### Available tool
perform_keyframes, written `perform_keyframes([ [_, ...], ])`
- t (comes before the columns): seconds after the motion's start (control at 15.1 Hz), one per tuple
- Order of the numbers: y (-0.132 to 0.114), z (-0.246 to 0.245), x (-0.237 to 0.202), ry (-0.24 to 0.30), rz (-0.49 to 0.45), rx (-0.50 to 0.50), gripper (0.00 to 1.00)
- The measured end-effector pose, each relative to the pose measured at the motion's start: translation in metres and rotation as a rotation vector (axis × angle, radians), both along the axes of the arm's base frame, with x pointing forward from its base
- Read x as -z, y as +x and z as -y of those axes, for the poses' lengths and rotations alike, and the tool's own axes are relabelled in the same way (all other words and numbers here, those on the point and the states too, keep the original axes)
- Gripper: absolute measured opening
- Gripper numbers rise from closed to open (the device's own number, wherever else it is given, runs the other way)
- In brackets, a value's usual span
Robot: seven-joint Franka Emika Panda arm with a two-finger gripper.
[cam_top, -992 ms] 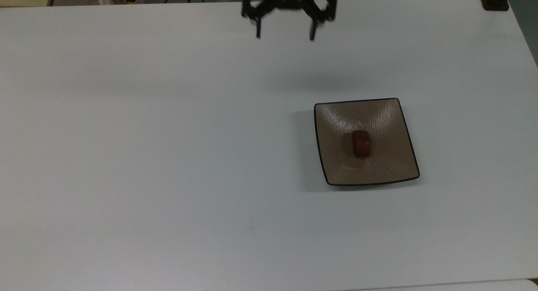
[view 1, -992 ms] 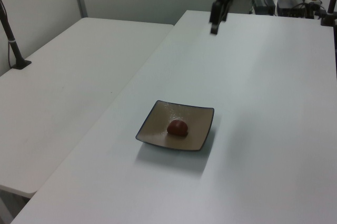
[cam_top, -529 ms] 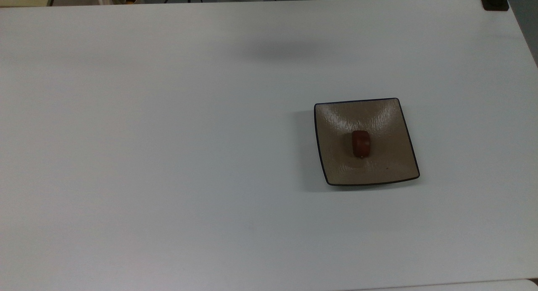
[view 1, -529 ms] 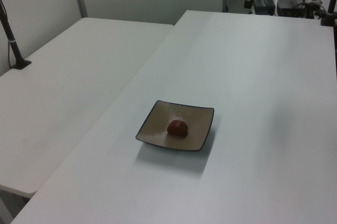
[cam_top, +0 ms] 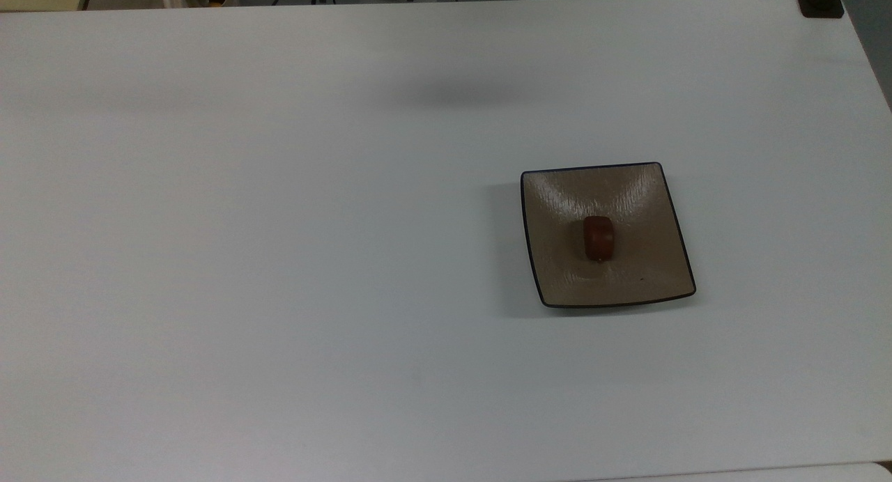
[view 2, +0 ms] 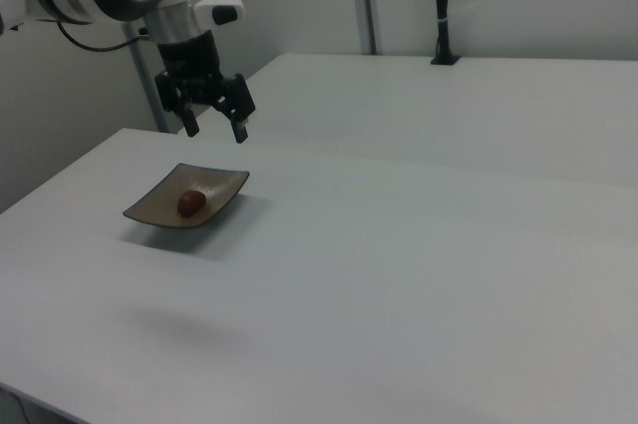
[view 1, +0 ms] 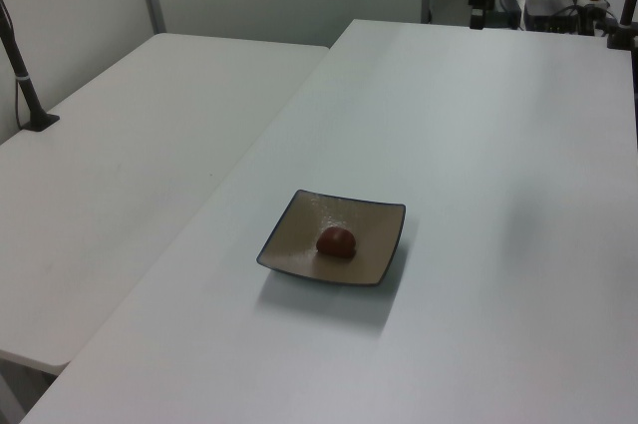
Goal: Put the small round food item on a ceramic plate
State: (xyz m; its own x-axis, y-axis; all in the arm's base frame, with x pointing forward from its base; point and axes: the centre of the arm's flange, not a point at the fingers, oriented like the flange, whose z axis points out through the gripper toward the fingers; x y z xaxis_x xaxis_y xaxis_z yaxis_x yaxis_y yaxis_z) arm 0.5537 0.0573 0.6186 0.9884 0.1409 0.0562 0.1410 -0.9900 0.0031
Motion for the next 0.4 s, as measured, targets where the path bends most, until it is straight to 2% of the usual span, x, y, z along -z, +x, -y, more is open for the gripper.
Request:
perform_keyframes([
  [0.13, 0.0039, -0.0006, 0.0017, -0.001, 0.028, -0.053, 1.00],
  [0.4, 0.0046, -0.0012, 0.0045, -0.002, 0.027, -0.073, 1.00],
])
